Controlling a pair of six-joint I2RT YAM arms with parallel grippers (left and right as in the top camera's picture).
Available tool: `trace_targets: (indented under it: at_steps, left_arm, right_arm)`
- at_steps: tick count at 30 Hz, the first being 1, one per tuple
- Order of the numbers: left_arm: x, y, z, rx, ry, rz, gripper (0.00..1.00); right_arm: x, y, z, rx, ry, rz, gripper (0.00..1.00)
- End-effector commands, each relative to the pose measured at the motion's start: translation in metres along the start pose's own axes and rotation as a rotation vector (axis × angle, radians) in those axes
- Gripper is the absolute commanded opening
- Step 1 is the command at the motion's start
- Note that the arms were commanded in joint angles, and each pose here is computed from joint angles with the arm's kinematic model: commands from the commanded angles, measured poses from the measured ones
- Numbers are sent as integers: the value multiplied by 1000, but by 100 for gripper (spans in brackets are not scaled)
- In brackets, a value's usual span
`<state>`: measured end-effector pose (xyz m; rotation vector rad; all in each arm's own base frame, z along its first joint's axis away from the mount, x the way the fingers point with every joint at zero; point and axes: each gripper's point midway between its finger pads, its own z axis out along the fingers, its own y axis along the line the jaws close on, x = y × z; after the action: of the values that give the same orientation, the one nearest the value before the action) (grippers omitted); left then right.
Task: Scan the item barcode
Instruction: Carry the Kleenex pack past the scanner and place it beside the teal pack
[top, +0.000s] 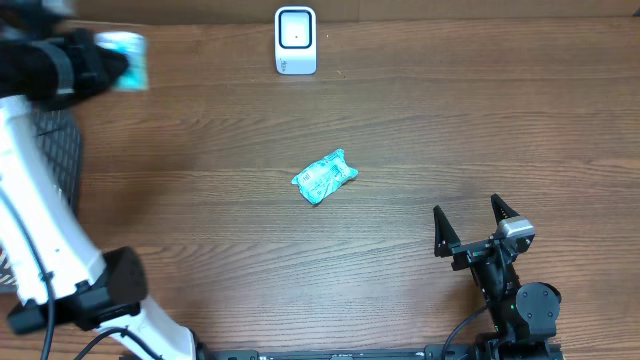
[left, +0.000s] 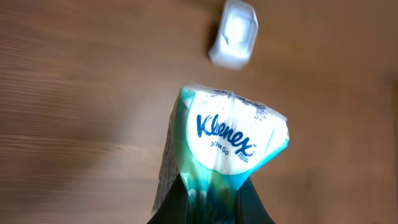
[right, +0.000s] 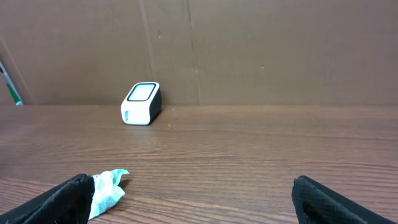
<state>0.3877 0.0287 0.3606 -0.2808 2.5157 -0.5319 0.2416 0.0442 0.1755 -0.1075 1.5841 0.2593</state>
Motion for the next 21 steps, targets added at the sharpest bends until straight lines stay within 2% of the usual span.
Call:
trace_targets:
  at_steps: [1,6,10,15,21]
  left_arm:
    - [39,-19,54,-51,205,125,4]
    - [103,-46,119,-76,443,239,5]
    - [148,-53,174,-115,535,270,4]
    - [188,-41,232,-204,531,222,4]
    - [205,-22,271,-265,450,147,5]
  right_arm:
    - [2,1,0,-7,0,4,100]
    - [2,1,0,-7,0,4,100]
    - [2,1,0,-7,0,4,100]
    - [2,1,0,-7,0,4,100]
    - [2,1,0,-7,0,4,100]
